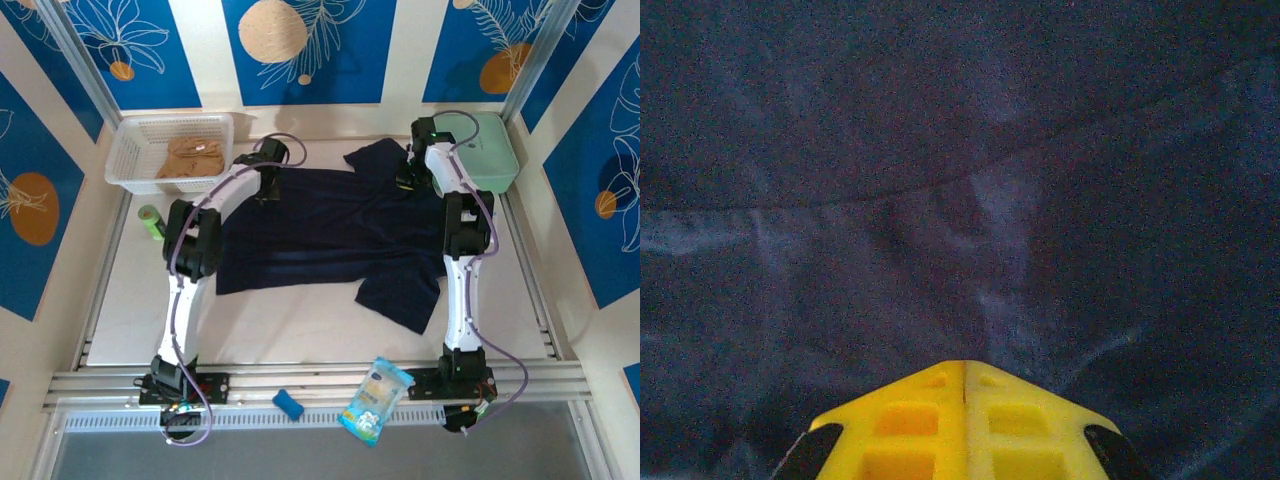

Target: Fold and stack the t-shirts

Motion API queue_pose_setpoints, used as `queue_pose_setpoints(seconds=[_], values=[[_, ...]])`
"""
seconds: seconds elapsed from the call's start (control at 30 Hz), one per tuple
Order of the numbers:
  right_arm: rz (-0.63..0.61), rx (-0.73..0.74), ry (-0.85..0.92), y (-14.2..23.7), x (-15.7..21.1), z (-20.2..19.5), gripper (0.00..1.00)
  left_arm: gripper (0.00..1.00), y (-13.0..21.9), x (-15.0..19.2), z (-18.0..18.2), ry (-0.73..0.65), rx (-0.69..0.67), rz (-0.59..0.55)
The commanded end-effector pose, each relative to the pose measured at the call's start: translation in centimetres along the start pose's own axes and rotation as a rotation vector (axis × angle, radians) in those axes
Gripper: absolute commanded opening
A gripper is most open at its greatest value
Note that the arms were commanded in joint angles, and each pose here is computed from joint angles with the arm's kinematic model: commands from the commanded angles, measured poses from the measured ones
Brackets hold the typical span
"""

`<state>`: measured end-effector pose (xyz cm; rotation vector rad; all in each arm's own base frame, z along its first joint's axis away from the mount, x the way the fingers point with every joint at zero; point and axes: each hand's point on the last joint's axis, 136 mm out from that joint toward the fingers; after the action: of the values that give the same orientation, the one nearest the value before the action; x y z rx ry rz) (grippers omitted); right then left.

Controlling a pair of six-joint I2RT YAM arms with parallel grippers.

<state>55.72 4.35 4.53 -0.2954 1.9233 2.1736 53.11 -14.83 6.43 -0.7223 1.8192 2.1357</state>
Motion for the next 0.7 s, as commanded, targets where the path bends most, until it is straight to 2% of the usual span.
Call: queue_pose_setpoints(seconds=[0.0,0.17,0.27,0.43,0.67], values=[[0.055,0.012,0.007,-1.0,0.8,0.1,0.0,0.61,-1.6,-1.1,0.4,-0.01,-0.042,-0.007],[0.14,0.04,-0.032,-2.7,3.0,-1.0,0.0,0.59,-4.1,2.4,0.8,-0.008,-0.06,0.138],[0.189,0.059,-0.049,-2.8,4.6,-1.6,0.0,0.57,-4.3,5.3,0.7,-0.011,-0.034,0.219],[0.237,0.105,-0.05,-2.0,7.4,-2.3,0.0,0.55,-2.5,10.0,0.0,-0.007,0.051,0.286],[0.279,0.172,-0.06,-0.8,11.1,-3.6,0.0,0.55,0.4,16.3,1.1,-0.021,0.026,0.325]])
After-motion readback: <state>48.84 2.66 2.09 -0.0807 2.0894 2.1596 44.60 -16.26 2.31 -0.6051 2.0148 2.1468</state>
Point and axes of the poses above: each hand's point on the last joint's axis, 136 mm out from that joint toward the fingers, its own y axis back along the fingers, its own z axis along the line the jaws close on, x = y × z, and after that the axes turned 10 degrees about y, right-handed
